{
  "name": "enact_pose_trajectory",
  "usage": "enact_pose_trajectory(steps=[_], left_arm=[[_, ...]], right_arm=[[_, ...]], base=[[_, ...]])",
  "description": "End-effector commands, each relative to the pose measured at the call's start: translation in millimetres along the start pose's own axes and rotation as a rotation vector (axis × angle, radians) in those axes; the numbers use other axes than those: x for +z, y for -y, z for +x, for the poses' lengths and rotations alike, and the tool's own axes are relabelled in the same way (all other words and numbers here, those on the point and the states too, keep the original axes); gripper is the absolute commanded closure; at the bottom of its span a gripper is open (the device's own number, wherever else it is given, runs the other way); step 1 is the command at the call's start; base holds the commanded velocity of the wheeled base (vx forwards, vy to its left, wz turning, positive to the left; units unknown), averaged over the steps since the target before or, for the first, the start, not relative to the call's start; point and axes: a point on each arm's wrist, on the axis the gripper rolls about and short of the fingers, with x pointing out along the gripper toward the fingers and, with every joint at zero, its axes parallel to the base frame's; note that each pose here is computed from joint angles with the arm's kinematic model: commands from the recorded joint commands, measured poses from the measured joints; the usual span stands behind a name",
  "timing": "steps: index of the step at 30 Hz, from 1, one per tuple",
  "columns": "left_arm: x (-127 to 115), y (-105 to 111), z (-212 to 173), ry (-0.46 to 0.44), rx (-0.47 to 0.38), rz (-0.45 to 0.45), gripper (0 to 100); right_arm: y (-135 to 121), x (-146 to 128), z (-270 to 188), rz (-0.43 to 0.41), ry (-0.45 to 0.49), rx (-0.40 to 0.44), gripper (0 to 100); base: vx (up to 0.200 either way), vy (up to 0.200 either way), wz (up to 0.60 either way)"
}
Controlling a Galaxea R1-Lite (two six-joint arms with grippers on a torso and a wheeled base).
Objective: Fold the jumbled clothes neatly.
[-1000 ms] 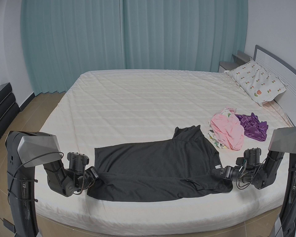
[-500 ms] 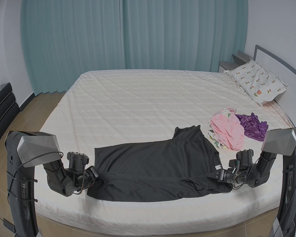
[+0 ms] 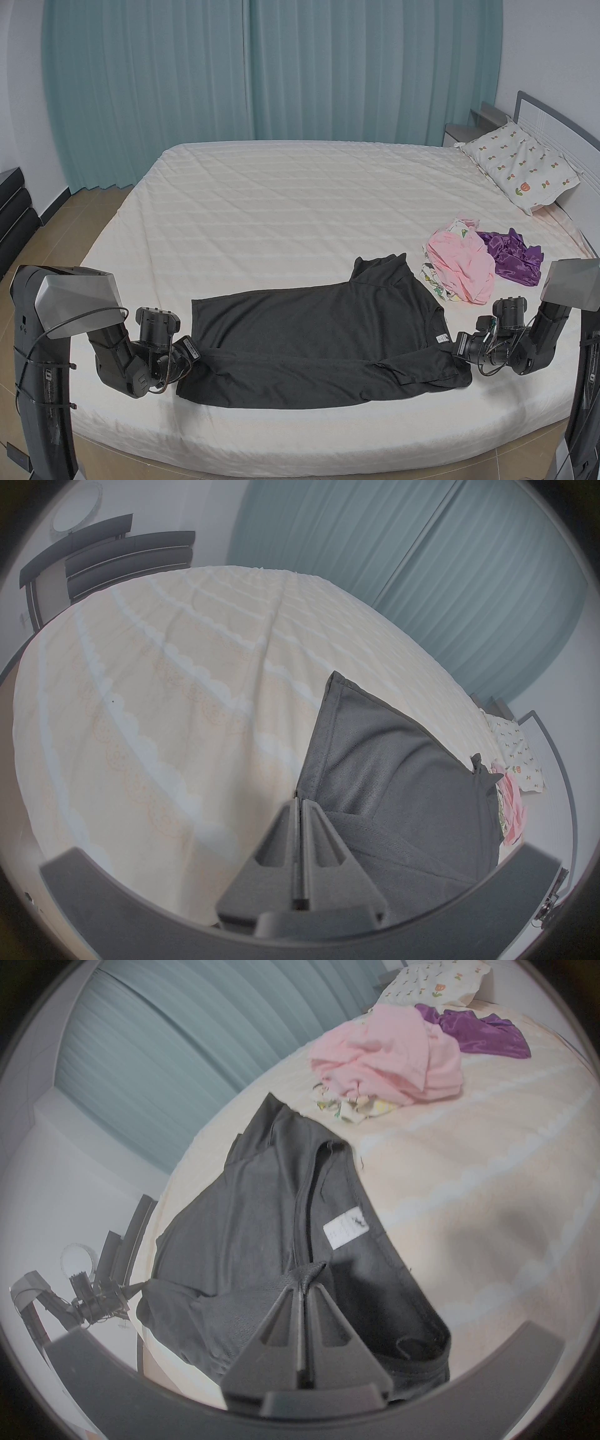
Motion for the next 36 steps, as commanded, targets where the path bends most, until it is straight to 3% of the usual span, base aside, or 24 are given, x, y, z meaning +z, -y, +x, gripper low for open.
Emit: enact_pose_trajectory(steps=[1, 12, 21, 30, 31, 33, 34, 36], left_arm=[[0.1, -1.1, 1.4, 0.000, 0.004, -0.002, 100], [1.5, -1.0, 2.9, 0.005, 0.002, -0.005, 100], [0.2, -1.1, 8.9, 0.005, 0.002, -0.006, 100], [0.8, 0.1, 9.3, 0.010, 0.001, -0.004, 100], [1.1, 0.3, 9.0, 0.011, 0.000, -0.005, 0], [1.1, 0.3, 9.0, 0.011, 0.000, -0.005, 0], [0.7, 0.1, 9.8, 0.010, 0.001, -0.004, 0], [1.3, 0.6, 10.1, 0.012, -0.001, -0.005, 0]], right_arm=[[2.3, 4.3, -4.1, 0.007, 0.019, -0.002, 100], [5.0, 22.3, -1.5, -0.001, 0.117, 0.014, 100], [7.7, 26.1, 6.8, 0.001, 0.133, 0.014, 100], [13.5, 13.4, 21.7, 0.007, 0.089, -0.011, 100], [16.3, 13.5, 27.2, 0.009, 0.091, -0.020, 100], [18.1, 12.3, 29.7, 0.011, 0.089, -0.027, 100], [19.1, 11.4, 31.1, 0.011, 0.087, -0.030, 0], [19.0, 10.8, 32.0, 0.011, 0.085, -0.028, 0]], base=[[0.000, 0.000, 0.00], [0.000, 0.000, 0.00], [0.000, 0.000, 0.00], [0.000, 0.000, 0.00], [0.000, 0.000, 0.00], [0.000, 0.000, 0.00], [0.000, 0.000, 0.00], [0.000, 0.000, 0.00]])
